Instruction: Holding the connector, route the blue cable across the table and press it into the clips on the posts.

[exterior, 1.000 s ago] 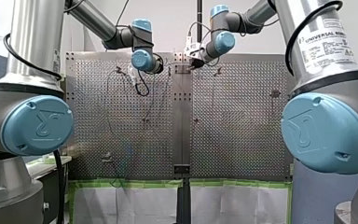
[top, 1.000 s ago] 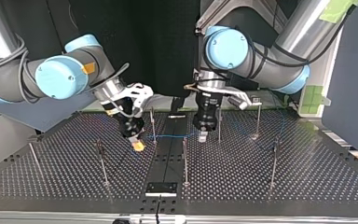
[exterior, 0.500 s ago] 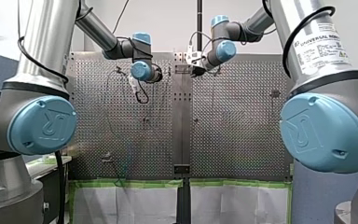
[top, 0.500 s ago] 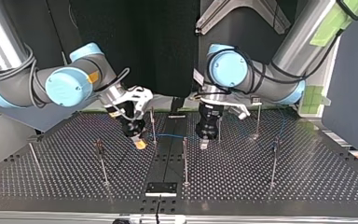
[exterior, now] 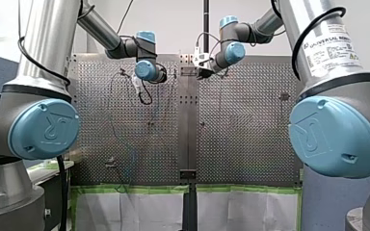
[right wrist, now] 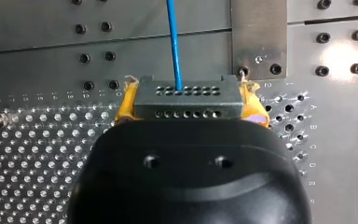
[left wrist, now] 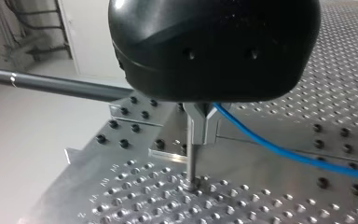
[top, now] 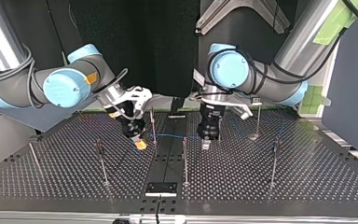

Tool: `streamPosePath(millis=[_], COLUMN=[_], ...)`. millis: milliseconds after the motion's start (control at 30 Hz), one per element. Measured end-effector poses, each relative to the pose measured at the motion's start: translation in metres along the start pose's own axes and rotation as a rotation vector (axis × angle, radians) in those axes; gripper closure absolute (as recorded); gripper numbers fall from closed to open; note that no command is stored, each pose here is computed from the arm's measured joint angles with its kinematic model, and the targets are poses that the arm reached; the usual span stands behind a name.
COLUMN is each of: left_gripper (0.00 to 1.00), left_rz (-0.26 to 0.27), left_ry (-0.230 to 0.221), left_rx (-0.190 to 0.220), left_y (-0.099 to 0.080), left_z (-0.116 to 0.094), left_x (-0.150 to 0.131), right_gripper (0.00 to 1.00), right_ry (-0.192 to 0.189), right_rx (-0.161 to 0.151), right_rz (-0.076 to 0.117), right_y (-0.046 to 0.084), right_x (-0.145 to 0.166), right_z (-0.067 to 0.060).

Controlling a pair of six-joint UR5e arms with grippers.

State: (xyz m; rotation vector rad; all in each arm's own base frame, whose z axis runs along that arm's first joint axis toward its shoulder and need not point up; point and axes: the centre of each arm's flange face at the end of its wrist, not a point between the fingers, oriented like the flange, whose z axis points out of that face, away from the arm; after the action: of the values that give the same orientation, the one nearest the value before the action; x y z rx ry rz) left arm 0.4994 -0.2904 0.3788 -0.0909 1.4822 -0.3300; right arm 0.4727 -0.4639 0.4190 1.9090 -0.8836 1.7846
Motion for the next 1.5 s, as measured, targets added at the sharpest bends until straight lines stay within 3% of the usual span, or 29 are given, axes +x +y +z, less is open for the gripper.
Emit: streamPosePath(millis=[200, 400, 733, 1133, 1500], left_gripper=[1.00, 1.00, 1.00, 1.00, 1.00], left_rz=[0.046, 0.062, 0.008, -0.014, -0.065], left_ry=[0.048, 0.079, -0.006, -0.006, -0.074], left_rx=[-0.043, -0.051, -0.015, 0.019, 0.069], left_y=[0.002, -0.003, -0.007, 0.004, 0.022], left_z=[-0.011, -0.022, -0.022, -0.005, 0.022], left_x=[0.009, 0.011, -0.018, -0.001, -0.016], right_gripper=[1.00, 1.00, 1.00, 1.00, 1.00], right_ry=[-0.001, 0.000, 0.026, 0.025, 0.034], right_rx=[0.004, 0.008, 0.006, -0.006, -0.011], right_rz=[-0.001, -0.002, -0.007, 0.005, 0.004], right_y=[-0.002, -0.005, -0.005, 0.003, 0.011], right_x=[0.001, 0.002, 0.016, 0.015, 0.017], right_z=[-0.001, -0.002, -0.009, -0.008, -0.005])
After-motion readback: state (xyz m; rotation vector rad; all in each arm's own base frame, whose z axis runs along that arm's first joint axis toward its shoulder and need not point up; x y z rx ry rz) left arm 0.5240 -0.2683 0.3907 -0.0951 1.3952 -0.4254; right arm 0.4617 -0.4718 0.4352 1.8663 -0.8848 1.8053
